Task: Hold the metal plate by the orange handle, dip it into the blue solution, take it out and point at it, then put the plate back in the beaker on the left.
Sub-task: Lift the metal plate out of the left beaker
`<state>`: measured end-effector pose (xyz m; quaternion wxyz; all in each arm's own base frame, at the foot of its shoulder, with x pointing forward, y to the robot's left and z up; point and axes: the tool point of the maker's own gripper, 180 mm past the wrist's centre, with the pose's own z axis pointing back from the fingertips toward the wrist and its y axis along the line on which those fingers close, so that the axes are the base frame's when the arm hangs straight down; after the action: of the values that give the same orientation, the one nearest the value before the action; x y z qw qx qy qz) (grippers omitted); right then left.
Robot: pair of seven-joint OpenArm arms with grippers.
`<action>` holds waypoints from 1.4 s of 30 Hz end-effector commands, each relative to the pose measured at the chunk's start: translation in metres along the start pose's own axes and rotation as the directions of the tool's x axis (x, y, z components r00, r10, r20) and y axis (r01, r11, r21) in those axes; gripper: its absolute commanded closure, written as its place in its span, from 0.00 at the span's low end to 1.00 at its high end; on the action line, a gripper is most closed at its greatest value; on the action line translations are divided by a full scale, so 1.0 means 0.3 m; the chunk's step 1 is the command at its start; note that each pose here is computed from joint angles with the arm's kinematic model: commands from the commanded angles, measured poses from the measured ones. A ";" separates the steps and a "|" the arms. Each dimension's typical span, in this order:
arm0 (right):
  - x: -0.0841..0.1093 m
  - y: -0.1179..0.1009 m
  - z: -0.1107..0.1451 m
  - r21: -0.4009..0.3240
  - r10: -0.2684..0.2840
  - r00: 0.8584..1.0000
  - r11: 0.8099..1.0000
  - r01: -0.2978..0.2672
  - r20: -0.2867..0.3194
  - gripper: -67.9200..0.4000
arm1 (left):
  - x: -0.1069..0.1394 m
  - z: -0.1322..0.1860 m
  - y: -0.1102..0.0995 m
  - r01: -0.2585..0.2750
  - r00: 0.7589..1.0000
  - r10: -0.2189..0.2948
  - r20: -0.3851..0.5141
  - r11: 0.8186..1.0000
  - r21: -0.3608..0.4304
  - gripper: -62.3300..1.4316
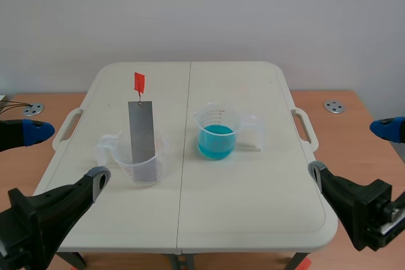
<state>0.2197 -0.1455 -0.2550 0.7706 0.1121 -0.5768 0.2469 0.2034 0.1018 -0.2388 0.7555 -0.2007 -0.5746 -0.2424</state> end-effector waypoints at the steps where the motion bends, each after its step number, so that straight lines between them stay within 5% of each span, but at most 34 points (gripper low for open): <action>1: 0.056 -0.003 -0.007 -0.003 0.009 0.998 1.000 -0.009 0.063 0.02 | 0.022 -0.003 -0.005 -0.001 1.000 0.001 0.027 1.000 -0.007 0.00; 35: 0.101 -0.008 -0.012 -0.003 0.028 0.992 1.000 -0.028 0.126 0.02 | 0.025 -0.003 0.002 -0.001 0.999 0.001 0.032 1.000 0.006 0.00; 36: 0.102 -0.008 -0.012 -0.003 0.028 0.992 1.000 -0.028 0.126 0.02 | 0.025 -0.003 0.002 -0.001 0.999 0.001 0.032 1.000 0.006 0.10; 40: 0.113 -0.005 -0.018 0.010 0.032 0.990 0.999 -0.034 0.136 0.02 | 0.023 -0.003 0.002 0.002 1.000 -0.003 0.029 1.000 0.006 0.97; 42: 0.121 -0.010 -0.023 0.008 0.037 0.989 0.999 -0.039 0.144 0.02 | 0.024 -0.003 0.004 0.001 1.000 -0.002 0.030 1.000 0.009 0.95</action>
<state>0.2281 -0.1391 -0.2370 0.7395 0.1225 -0.6107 0.2552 0.2044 0.1031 -0.2387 0.7554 -0.1957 -0.5766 -0.2420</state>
